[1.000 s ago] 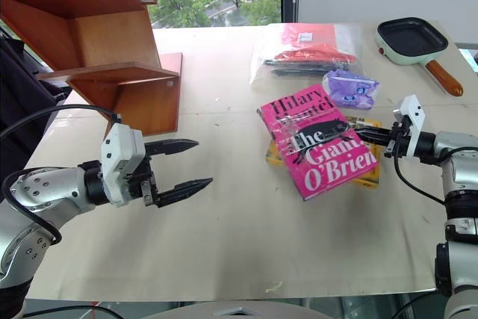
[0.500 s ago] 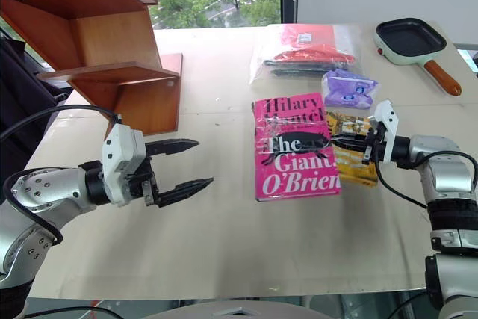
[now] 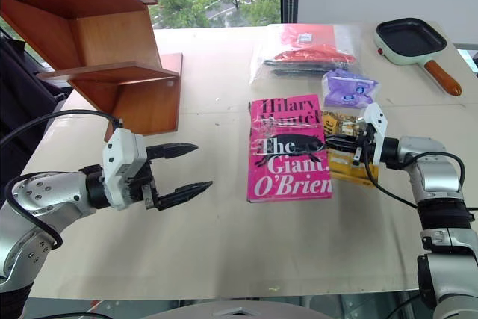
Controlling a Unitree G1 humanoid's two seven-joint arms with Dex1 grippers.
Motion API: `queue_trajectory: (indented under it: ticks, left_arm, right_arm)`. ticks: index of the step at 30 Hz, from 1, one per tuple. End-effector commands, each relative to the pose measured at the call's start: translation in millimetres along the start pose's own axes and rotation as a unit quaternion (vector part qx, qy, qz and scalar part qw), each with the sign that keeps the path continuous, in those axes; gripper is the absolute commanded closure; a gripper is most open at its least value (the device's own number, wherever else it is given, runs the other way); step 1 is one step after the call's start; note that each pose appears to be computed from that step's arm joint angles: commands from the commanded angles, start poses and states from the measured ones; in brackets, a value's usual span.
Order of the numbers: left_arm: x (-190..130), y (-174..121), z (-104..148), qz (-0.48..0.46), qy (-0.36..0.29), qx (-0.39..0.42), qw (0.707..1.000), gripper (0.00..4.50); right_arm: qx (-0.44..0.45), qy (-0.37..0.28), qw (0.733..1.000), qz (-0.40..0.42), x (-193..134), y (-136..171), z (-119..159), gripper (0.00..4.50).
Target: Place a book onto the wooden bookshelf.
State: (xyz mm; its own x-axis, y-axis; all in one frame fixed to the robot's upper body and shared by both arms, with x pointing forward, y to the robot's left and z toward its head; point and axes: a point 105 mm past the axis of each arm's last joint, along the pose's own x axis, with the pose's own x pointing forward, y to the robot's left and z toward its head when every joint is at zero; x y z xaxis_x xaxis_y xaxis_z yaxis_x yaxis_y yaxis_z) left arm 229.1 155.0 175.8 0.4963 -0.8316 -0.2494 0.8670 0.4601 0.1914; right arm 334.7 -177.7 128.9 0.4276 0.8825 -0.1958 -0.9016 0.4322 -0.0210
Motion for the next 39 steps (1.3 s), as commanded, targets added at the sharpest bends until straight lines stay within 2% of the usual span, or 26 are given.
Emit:
queue_trajectory:
  ticks: [1, 6, 12, 16, 19, 23, 27, 29, 30, 33, 39]
  left_arm:
    - [-2, 1, 7, 0.001, -0.007, 0.018, 1.0, 0.0]
    - [-3, 5, 5, 0.011, -0.011, 0.005, 1.0, 0.0]
    - [2, 11, -10, 0.056, -0.048, -0.128, 0.989, 0.0]
    - [9, 29, -32, 0.073, -0.047, -0.223, 0.971, 0.0]
    - [22, 42, -41, 0.049, -0.054, -0.303, 0.95, 0.0]
    - [40, 49, -42, 0.003, -0.062, -0.378, 0.924, 0.0]
    - [75, 67, -38, -0.049, -0.072, -0.468, 0.879, 0.0]
    - [91, 80, -37, -0.049, -0.073, -0.489, 0.868, 0.0]
    - [97, 84, -37, -0.046, -0.071, -0.49, 0.868, 0.0]
    - [115, 87, -36, -0.06, -0.05, -0.508, 0.858, 0.0]
    - [132, 67, -44, -0.112, 0.03, -0.523, 0.844, 0.0]
  right_arm:
    - [-0.025, -0.015, 1.0, 0.005, 5, 1, 13, 4.46]
    - [-0.037, -0.015, 0.999, -0.034, -6, -13, 14, 4.46]
    - [-0.054, -0.023, 0.994, -0.088, -45, -26, 28, 4.46]
    - [-0.059, -0.036, 0.995, -0.071, -64, -10, 40, 4.46]
    - [-0.052, -0.063, 0.996, -0.026, -73, 16, 51, 4.46]
    - [-0.007, -0.052, 0.999, 0.0, -78, 38, 56, 3.25]
    - [-0.007, -0.048, 0.999, 0.001, -82, 68, 55, 1.23]
    - [-0.005, -0.05, 0.999, -0.004, -84, 79, 55, 0.26]
    - [-0.001, -0.052, 0.999, -0.005, -85, 83, 56, 0.07]
    - [0.01, -0.062, 0.998, -0.009, -89, 94, 60, 0.07]
    - [0.013, -0.061, 0.998, -0.026, -97, 102, 60, 0.07]
